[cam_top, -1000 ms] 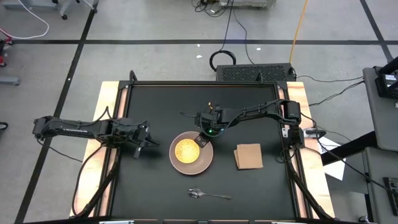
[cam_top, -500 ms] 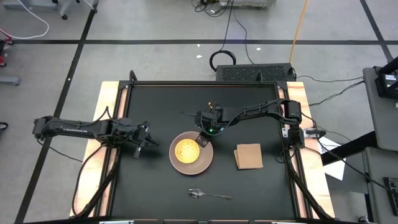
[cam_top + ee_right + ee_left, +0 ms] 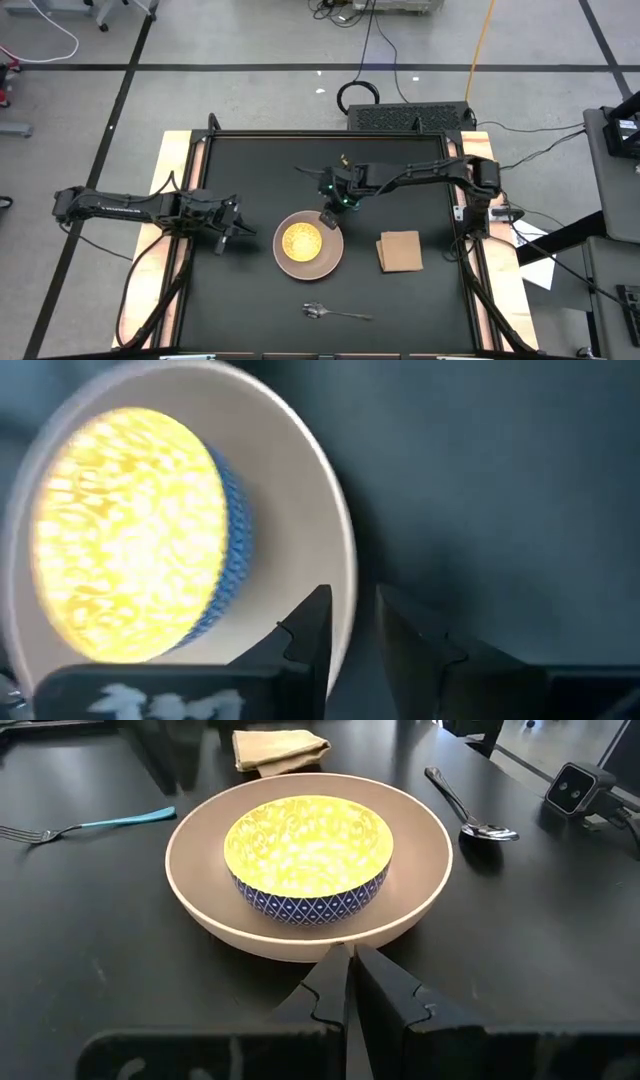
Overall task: Set table place
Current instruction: Put the blue fork to the right of the brown plate
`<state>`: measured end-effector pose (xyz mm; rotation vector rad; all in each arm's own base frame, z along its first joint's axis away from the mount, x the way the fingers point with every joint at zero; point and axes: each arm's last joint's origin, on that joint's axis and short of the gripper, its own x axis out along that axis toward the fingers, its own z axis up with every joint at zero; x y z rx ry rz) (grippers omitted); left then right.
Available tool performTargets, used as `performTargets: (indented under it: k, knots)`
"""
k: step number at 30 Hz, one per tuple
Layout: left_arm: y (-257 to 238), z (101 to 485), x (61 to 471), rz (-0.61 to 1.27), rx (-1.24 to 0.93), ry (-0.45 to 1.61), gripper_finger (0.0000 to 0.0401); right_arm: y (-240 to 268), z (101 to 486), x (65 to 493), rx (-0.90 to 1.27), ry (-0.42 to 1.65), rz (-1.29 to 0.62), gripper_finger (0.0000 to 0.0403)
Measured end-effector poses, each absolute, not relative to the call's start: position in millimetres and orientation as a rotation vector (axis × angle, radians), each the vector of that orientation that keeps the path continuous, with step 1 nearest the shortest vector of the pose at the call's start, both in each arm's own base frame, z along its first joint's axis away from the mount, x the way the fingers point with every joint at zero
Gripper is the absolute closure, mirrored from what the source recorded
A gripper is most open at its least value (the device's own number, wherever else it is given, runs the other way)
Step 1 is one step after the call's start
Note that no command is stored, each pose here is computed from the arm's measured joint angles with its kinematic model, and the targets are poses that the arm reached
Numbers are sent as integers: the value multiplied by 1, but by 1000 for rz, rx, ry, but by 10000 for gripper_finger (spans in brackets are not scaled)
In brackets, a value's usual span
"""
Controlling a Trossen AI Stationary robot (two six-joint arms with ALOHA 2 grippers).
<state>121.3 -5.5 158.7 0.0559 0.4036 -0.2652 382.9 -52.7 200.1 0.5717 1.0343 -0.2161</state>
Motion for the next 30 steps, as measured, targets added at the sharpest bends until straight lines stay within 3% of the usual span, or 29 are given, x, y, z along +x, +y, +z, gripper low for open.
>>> performTargets:
  k: [3, 10, 14, 23, 30]
  knots:
    - [-5, 160, 122, -262, 56, 387, 375, -53, 217, 373, 506, 1024, -281, 330]
    - [-4, 168, 125, -186, -25, 309, 375, -62, 238, 340, 262, 1105, -637, 330]
    - [-3, 174, 127, -144, -42, 253, 375, -67, 236, 337, 280, 1092, -708, 330]
    - [-2, 193, 119, -129, 123, 144, 375, -55, 200, 333, 166, 914, -575, 330]
    - [1, 203, 96, 2, 173, 107, 375, -51, 188, 290, 220, 619, -445, 330]
